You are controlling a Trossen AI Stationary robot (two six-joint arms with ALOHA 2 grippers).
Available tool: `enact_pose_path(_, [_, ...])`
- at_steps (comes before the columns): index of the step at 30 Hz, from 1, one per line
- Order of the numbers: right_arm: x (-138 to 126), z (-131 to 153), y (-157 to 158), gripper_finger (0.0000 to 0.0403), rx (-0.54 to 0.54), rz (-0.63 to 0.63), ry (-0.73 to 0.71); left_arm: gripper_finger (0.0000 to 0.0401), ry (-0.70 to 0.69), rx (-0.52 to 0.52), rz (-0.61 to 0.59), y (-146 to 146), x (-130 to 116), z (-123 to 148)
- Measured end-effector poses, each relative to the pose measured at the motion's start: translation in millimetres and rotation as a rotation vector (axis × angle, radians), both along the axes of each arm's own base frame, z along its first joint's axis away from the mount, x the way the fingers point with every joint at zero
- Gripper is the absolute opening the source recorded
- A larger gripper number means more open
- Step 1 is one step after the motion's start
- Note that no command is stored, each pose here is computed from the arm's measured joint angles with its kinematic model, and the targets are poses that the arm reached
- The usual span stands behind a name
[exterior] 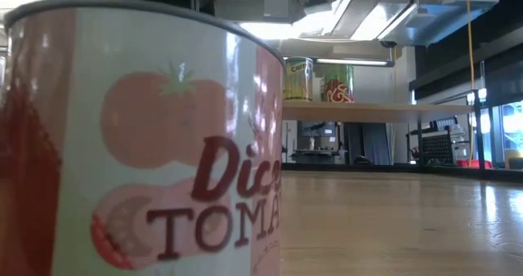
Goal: Pick and place cans onto a shelf
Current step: Move the white and orange can to the middle of the table
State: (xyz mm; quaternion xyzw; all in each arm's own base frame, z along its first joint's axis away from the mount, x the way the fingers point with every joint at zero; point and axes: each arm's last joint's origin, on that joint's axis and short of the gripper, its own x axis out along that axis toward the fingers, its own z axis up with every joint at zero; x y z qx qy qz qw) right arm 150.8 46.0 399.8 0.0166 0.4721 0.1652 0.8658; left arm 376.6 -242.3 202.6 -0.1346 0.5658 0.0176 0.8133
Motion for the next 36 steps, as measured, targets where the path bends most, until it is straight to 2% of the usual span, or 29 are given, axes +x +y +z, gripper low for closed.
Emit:
enact_pose_path(17, [0,0,0,0.0000,0.001,0.000,0.000,0.0052,0.026,0.026,-0.018,1,3,-12])
enact_pose_path(22, [0,0,0,0.0000,0.002,0.000,0.001,0.0008,0.060,-0.028,-0.014,12,10,-12])
enact_pose_path(27, [0,0,0,0.0000,0.002,0.000,0.001,0.0004,0.093,-0.104,-0.025,31,20,-9])
enact_pose_path(32, [0,0,0,0.0000,0.002,0.000,0.001,0.0003,0.041,-0.130,-0.081,51,34,17])
enact_pose_path(36, [0,0,0,0.0000,0.001,0.000,0.001,0.0002,0.060,-0.080,-0.122,78,40,46])
